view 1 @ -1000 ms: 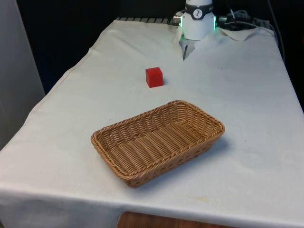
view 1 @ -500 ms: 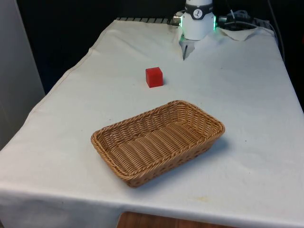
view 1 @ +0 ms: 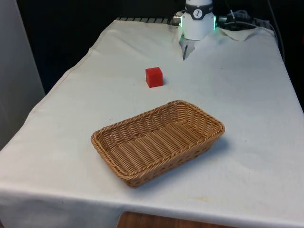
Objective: Pick up the cube and place it into the basket.
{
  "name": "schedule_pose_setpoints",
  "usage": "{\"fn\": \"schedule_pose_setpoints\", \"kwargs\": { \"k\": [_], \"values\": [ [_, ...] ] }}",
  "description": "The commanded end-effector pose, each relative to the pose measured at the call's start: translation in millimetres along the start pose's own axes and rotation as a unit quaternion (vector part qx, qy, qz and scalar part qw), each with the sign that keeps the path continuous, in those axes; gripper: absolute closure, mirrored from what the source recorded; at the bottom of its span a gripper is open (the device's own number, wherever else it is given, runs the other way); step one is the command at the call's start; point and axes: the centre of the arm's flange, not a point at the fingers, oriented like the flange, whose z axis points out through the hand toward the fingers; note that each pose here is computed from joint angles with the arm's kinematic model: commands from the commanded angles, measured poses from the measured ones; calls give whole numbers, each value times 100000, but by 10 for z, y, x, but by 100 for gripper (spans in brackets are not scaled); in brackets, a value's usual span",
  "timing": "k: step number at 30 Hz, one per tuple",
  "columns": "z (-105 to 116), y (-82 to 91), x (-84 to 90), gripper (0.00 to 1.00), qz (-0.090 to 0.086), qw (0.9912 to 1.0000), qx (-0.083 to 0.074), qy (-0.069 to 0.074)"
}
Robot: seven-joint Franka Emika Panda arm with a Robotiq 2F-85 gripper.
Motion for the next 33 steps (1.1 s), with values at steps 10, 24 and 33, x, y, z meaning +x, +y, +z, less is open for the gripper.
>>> {"fn": "schedule_pose_setpoints", "kwargs": {
  "k": [10, 24, 33],
  "values": [
    [76, -13, -64, 0, -3375, 99925, -1656, -955],
    [175, -28, -114, 0, -6952, 99569, -5336, -3051],
    [250, -31, -165, 0, -8697, 99397, -5940, -3036]
  ]
}}
